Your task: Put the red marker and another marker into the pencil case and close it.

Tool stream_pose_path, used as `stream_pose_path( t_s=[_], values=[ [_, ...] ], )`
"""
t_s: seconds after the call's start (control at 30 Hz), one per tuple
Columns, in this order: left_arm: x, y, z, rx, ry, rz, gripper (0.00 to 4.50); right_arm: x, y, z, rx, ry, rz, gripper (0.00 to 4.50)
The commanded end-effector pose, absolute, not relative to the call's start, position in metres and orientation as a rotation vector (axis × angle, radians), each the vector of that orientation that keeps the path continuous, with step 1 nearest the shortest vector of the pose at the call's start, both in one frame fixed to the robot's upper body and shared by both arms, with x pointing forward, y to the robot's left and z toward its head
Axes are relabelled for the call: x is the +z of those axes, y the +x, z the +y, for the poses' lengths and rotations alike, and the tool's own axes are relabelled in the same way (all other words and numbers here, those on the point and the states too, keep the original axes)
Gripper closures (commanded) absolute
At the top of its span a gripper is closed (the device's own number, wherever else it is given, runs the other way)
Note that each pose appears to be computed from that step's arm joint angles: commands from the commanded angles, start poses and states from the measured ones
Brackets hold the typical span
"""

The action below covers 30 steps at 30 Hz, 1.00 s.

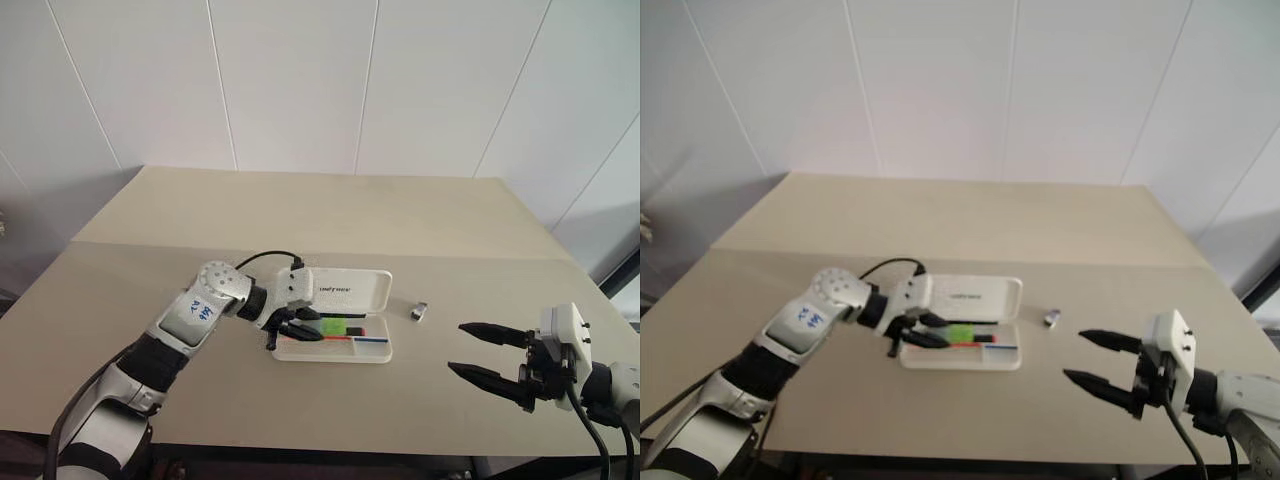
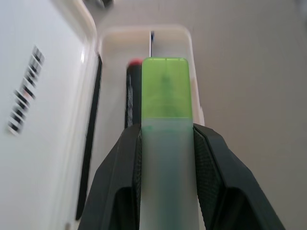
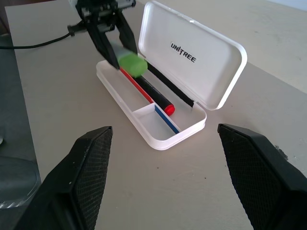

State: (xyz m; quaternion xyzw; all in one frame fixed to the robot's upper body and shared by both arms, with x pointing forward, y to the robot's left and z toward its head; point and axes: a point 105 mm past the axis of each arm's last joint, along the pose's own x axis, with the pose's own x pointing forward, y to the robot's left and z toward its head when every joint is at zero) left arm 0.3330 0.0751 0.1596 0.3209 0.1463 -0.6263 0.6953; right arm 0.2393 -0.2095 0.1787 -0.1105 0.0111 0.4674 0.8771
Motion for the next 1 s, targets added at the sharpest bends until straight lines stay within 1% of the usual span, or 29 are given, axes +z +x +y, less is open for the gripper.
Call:
stream_pose_path(
  t_s=[0.03,0.5,1.0],
  values=[
    [0.161,0.326,0.071,-1.428,0.759,0.322,3.41,0.189,0.236,-0.208,0.975,-0.248,-0.028,0.0],
    [0.157,0.33,0.062,-1.405,0.777,0.312,3.41,0.188,0.234,-0.208,0.971,-0.247,-0.027,0.0],
    [0.151,0.332,0.06,-1.381,0.789,0.356,3.41,0.187,0.232,-0.207,0.958,-0.246,-0.024,0.0]
  ],
)
